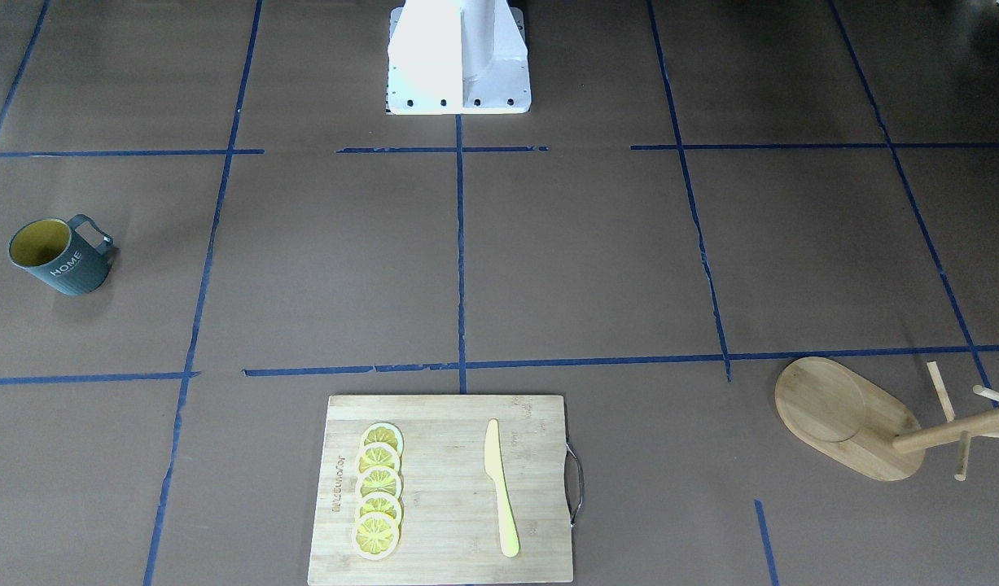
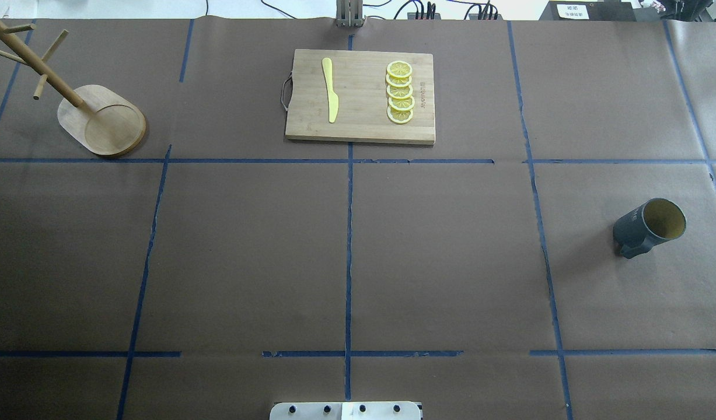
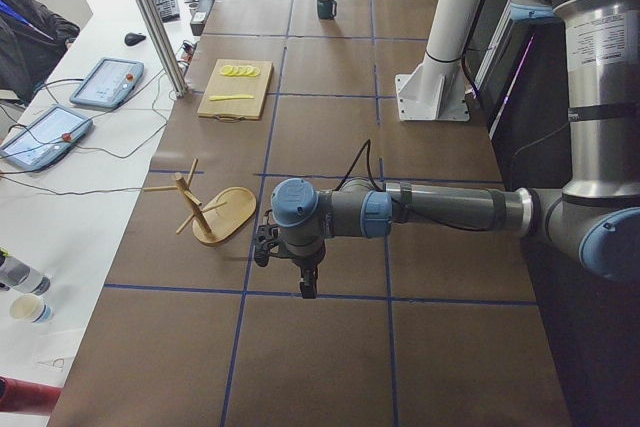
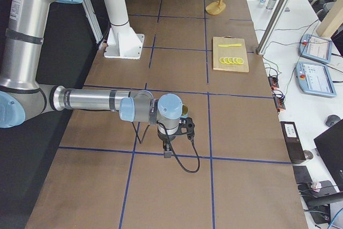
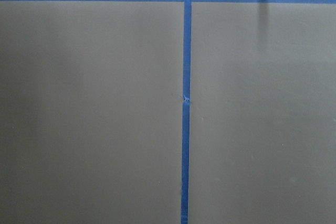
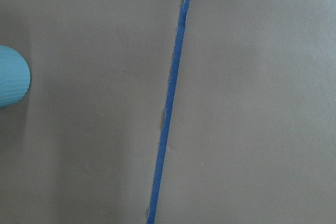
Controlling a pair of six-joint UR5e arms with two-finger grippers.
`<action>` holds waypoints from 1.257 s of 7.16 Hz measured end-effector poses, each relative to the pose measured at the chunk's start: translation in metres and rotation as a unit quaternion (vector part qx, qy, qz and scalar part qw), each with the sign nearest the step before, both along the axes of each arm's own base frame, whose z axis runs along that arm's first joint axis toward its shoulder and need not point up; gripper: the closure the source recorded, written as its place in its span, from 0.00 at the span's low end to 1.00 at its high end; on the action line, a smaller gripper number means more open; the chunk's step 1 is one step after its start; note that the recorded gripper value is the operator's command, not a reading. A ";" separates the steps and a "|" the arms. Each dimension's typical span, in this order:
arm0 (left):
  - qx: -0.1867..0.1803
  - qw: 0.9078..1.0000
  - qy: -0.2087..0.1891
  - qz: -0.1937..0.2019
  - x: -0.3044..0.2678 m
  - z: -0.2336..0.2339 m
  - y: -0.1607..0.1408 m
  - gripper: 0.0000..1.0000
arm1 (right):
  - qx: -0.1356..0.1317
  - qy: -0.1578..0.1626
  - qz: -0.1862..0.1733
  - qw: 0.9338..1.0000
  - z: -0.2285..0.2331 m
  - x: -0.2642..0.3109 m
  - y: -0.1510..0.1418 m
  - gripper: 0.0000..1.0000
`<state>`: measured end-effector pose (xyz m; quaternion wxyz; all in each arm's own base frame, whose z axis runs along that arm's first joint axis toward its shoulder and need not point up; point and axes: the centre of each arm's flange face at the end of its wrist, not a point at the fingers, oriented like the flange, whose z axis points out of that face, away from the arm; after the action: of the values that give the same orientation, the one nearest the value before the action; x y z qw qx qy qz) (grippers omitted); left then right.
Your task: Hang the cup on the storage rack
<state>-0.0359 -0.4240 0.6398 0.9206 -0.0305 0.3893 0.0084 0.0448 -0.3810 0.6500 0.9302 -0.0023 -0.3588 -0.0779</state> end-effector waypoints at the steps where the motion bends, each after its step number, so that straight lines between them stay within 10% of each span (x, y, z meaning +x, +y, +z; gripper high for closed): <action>1: 0.000 1.000 0.000 0.000 0.000 0.000 0.000 0.00 | 0.002 0.000 0.000 1.000 -0.001 0.000 -0.001 0.00; 9: -0.004 1.000 0.002 0.001 0.001 0.005 -0.002 0.00 | 0.103 -0.019 -0.054 0.993 -0.120 -0.100 -0.115 0.00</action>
<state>-0.0348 -0.4256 0.6445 0.9196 -0.0342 0.3913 0.0077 -0.0556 -0.4958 0.5298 0.9131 0.0756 -0.3657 -0.1640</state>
